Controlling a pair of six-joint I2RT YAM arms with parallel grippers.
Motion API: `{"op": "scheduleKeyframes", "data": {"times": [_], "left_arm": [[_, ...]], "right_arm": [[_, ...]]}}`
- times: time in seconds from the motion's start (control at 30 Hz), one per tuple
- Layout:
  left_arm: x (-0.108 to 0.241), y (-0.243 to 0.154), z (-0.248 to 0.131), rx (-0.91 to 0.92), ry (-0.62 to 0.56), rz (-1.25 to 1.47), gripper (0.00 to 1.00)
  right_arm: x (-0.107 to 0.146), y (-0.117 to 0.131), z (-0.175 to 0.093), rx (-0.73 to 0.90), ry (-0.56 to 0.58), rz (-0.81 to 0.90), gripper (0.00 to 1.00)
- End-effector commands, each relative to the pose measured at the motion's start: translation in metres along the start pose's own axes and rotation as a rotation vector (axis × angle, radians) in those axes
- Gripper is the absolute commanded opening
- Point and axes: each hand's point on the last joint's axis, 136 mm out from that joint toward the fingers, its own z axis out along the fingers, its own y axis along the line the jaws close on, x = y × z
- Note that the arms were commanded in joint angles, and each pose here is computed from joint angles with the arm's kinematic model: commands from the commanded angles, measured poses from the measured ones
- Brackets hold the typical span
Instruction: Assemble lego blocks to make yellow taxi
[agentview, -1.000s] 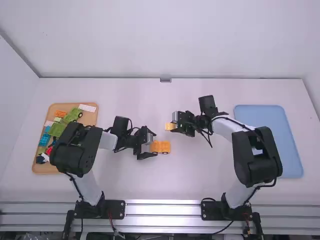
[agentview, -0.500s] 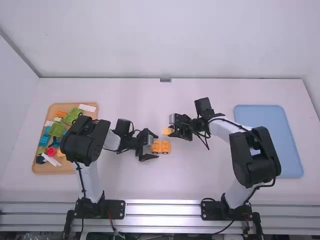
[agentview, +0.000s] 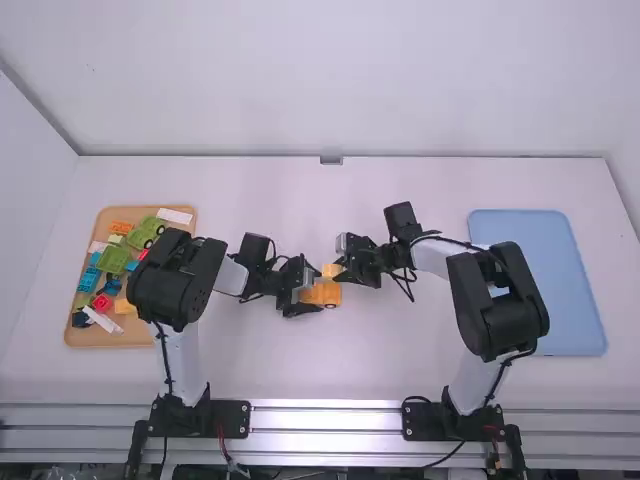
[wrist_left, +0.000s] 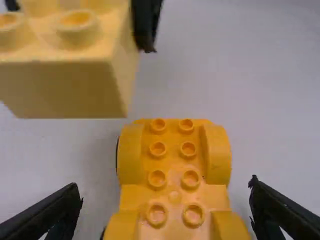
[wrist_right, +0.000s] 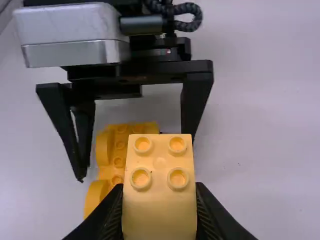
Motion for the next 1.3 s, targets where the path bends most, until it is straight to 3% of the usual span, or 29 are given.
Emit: {"op": "scheduleKeyframes", "data": {"times": [0.0,0.3,0.43,0.6,0.9,1.27], "left_arm": [[0.008,-0.005,0.009,0.032,0.001,-0.03,0.85],[0.012,0.004,0.011,0.018,0.001,-0.02,0.64],[0.008,0.01,0.011,0.004,-0.008,-0.015,0.63],[0.003,0.016,0.012,-0.001,-0.017,-0.017,0.55],[0.018,0.026,0.012,-0.063,0.072,-0.061,0.52],[0.024,0.007,0.012,-0.03,0.067,-0.09,0.52]], "right_arm": [[0.004,0.004,0.002,-0.01,0.005,-0.016,0.11],[0.006,0.004,0.003,-0.01,0.018,-0.036,0.11],[0.014,0.003,0.002,0.002,0.058,-0.023,0.11],[0.022,0.005,0.003,0.007,0.097,-0.014,0.11],[0.034,0.006,0.012,0.058,0.112,-0.026,0.11],[0.032,0.008,0.014,0.049,0.111,-0.039,0.11]]}}
